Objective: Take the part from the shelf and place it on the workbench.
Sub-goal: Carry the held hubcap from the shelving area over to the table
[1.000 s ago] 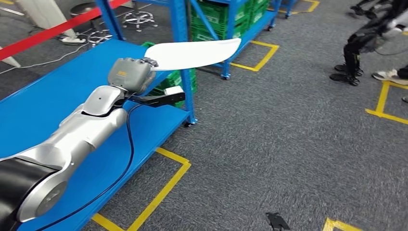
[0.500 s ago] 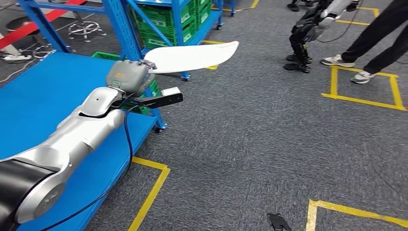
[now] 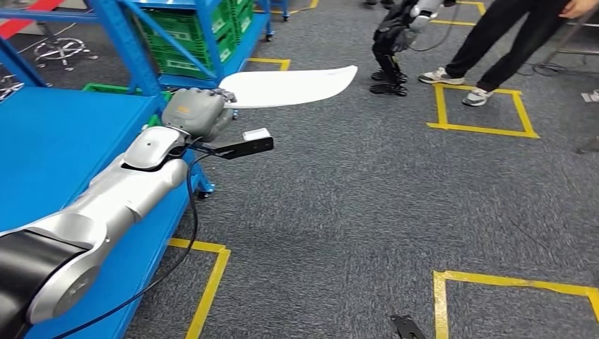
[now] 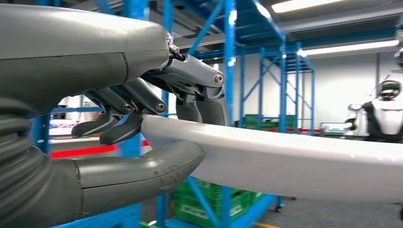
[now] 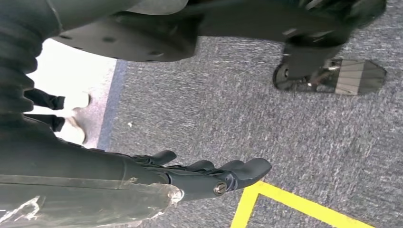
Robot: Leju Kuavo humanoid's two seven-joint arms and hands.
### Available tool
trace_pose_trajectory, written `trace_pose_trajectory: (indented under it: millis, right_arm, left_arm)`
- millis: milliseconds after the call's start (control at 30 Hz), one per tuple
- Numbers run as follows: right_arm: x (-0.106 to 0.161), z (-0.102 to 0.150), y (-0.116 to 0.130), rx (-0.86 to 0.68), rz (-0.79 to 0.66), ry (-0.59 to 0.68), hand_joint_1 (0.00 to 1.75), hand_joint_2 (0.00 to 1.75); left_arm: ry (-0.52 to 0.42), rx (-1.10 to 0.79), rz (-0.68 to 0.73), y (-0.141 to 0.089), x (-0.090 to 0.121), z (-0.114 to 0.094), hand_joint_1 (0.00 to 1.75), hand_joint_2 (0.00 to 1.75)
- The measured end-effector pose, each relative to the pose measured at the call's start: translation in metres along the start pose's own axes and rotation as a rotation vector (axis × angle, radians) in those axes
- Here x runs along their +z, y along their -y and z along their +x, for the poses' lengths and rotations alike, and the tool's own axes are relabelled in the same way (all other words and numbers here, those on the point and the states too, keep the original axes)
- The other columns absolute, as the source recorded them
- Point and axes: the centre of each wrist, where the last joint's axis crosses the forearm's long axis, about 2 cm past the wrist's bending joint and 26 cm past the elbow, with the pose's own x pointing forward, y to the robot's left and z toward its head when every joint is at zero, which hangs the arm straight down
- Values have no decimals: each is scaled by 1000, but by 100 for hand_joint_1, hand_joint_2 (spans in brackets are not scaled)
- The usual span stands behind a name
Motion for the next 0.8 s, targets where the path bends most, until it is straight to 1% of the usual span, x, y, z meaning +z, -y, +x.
trace_pose_trajectory:
  millis: [200, 367, 500, 667, 800]
  right_arm:
    - [0, 1, 0, 2, -3, 0, 0, 175]
    - [0, 0, -1, 2, -1, -1, 0, 175]
    - [0, 1, -1, -1, 1, 0, 0, 175]
    - [1, -4, -3, 0, 4, -12, 0, 175]
    - [1, -1, -3, -2, 5, -8, 0, 175]
  left_arm:
    - [-4, -3, 0, 0, 2, -6, 175, 175]
    - [-11, 0, -24, 8, 10, -8, 175, 175]
    - [-11, -6, -23, 4, 6, -11, 175, 175]
    - [-3, -2, -17, 0, 1, -6, 175, 175]
    - [-3, -3, -15, -2, 0, -7, 175, 175]
